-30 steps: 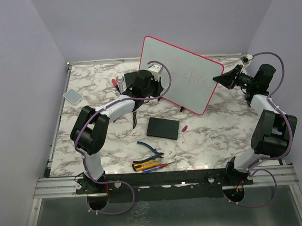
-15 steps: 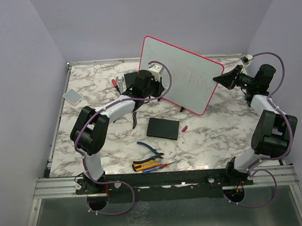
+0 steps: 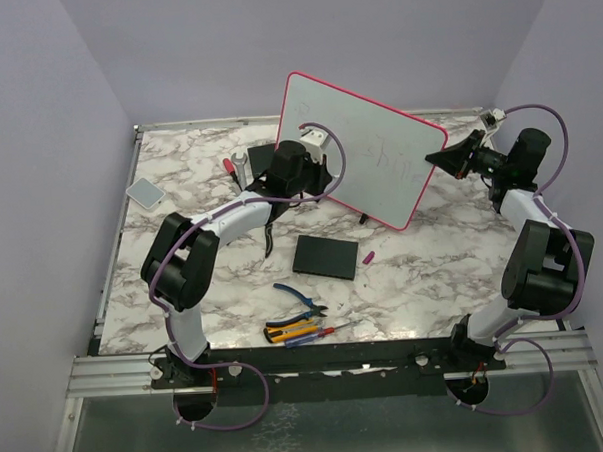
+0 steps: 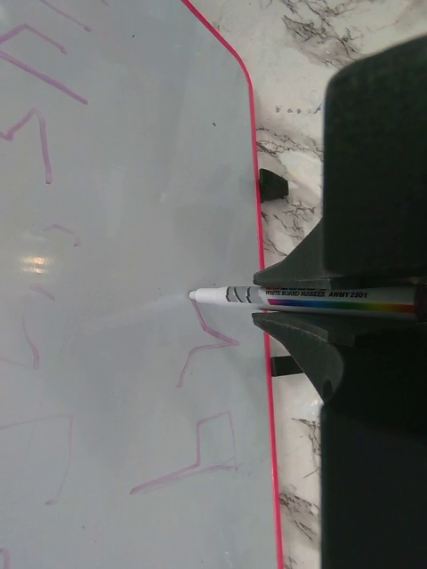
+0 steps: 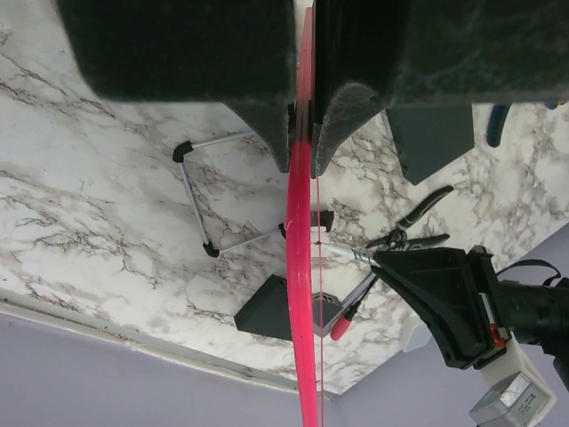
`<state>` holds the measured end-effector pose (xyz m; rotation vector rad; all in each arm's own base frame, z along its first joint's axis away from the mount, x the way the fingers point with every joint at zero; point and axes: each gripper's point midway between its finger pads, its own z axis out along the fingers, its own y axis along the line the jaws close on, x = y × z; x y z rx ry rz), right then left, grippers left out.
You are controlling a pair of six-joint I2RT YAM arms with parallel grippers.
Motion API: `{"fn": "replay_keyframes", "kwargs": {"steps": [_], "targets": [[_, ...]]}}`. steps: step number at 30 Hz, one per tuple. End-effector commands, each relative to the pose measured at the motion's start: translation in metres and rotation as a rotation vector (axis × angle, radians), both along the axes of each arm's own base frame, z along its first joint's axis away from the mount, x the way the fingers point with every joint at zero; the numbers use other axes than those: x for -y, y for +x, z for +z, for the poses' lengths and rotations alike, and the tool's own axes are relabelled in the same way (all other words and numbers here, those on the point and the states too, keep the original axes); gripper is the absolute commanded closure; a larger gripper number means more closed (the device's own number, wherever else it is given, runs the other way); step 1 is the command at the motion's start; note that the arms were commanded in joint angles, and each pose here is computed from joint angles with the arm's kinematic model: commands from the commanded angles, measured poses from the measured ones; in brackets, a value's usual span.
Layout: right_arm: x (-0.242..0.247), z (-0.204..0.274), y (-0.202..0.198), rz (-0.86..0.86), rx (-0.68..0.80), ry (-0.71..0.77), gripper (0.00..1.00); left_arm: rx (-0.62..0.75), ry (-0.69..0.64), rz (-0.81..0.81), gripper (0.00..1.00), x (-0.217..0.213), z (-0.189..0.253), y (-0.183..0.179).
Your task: Write a sentence on the whiteboard
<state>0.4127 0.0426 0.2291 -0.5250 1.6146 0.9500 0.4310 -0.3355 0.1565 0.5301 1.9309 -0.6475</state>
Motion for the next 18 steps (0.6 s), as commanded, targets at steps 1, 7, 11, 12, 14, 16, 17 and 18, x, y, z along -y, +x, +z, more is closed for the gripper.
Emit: {"fn": "replay_keyframes", "kwargs": {"steps": [1,7,11,12,14,16,17,18], "targets": [[-0.011,-0.019,-0.002,0.028,-0.034,-0.014,0.99,0.108,-0.056,-0.006,1.00,0.006,0.035,0.004],[-0.011,-0.019,-0.002,0.030,-0.034,-0.015,0.99,0.115,-0.034,0.008,1.00,-0.008,0.042,-0.005],[-0.011,-0.019,-0.002,0.028,-0.035,-0.015,0.99,0.091,-0.032,-0.012,1.00,-0.011,0.039,-0.018],[-0.011,-0.019,-0.002,0.028,-0.035,-0.014,0.99,0.087,-0.033,-0.016,1.00,-0.011,0.038,-0.020],[-0.011,-0.019,-0.002,0.030,-0.034,-0.015,0.99,0.079,-0.033,-0.025,1.00,-0.011,0.035,-0.024],[-0.011,-0.019,-0.002,0.030,-0.034,-0.015,0.99,0.067,-0.033,-0.040,1.00,-0.009,0.031,-0.028],[-0.012,-0.019,-0.002,0.032,-0.034,-0.014,0.99,0.058,-0.032,-0.049,1.00,-0.007,0.027,-0.030],[-0.012,-0.019,-0.002,0.032,-0.035,-0.014,0.99,0.049,-0.030,-0.055,1.00,-0.005,0.024,-0.031]]}}
